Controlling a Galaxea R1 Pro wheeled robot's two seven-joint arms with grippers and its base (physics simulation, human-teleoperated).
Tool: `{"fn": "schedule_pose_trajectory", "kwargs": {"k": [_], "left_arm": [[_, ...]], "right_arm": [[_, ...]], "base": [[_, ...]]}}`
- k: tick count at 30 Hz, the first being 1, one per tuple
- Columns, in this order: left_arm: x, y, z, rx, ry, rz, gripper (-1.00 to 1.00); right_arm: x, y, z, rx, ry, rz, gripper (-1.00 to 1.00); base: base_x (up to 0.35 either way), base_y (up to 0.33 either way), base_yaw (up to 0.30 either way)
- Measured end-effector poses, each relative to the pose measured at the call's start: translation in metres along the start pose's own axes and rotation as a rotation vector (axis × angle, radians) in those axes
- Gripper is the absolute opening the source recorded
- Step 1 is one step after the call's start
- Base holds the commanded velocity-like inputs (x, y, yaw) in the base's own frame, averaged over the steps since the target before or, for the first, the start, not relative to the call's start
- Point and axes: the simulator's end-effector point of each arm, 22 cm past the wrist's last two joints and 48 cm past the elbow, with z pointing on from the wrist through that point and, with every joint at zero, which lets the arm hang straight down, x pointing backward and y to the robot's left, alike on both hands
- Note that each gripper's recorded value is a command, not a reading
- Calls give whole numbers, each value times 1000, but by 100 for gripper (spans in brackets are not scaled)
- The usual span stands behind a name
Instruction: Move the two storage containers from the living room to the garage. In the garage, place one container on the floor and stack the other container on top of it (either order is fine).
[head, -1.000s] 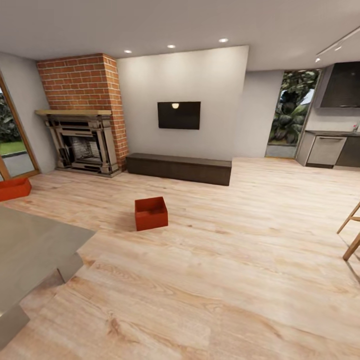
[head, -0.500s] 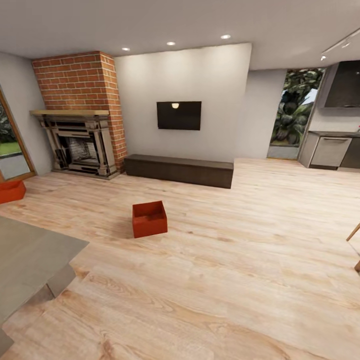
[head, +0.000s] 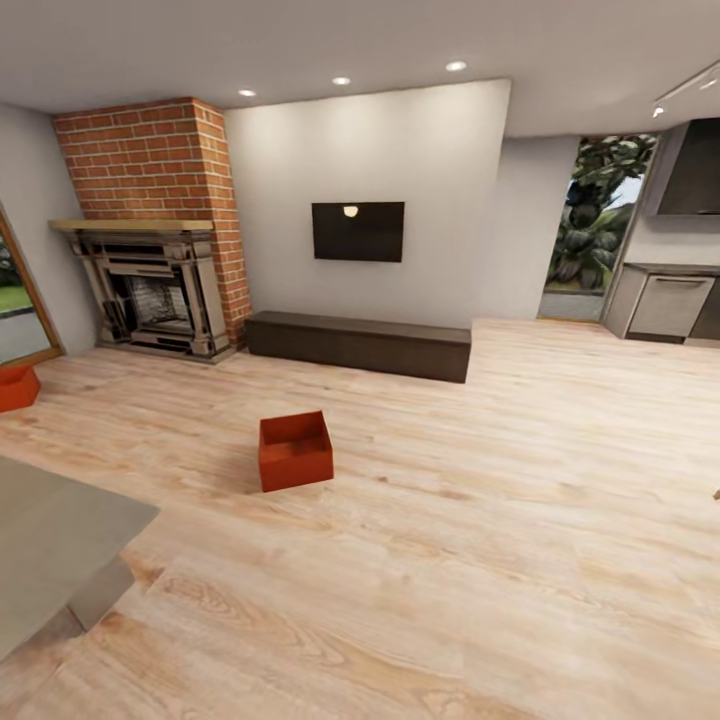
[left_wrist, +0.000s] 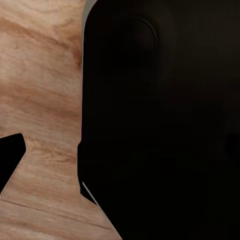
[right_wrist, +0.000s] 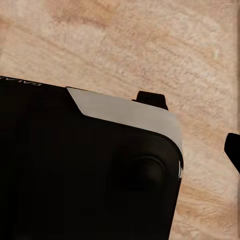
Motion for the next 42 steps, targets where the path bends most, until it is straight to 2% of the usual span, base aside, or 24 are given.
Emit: {"fn": "schedule_pose_trajectory", "kwargs": {"k": [42], "left_arm": [[0, 0, 0, 0, 0, 0, 100]], "right_arm": [[0, -1, 0, 1, 0, 0, 100]], "base": [[322, 0, 0]]}}
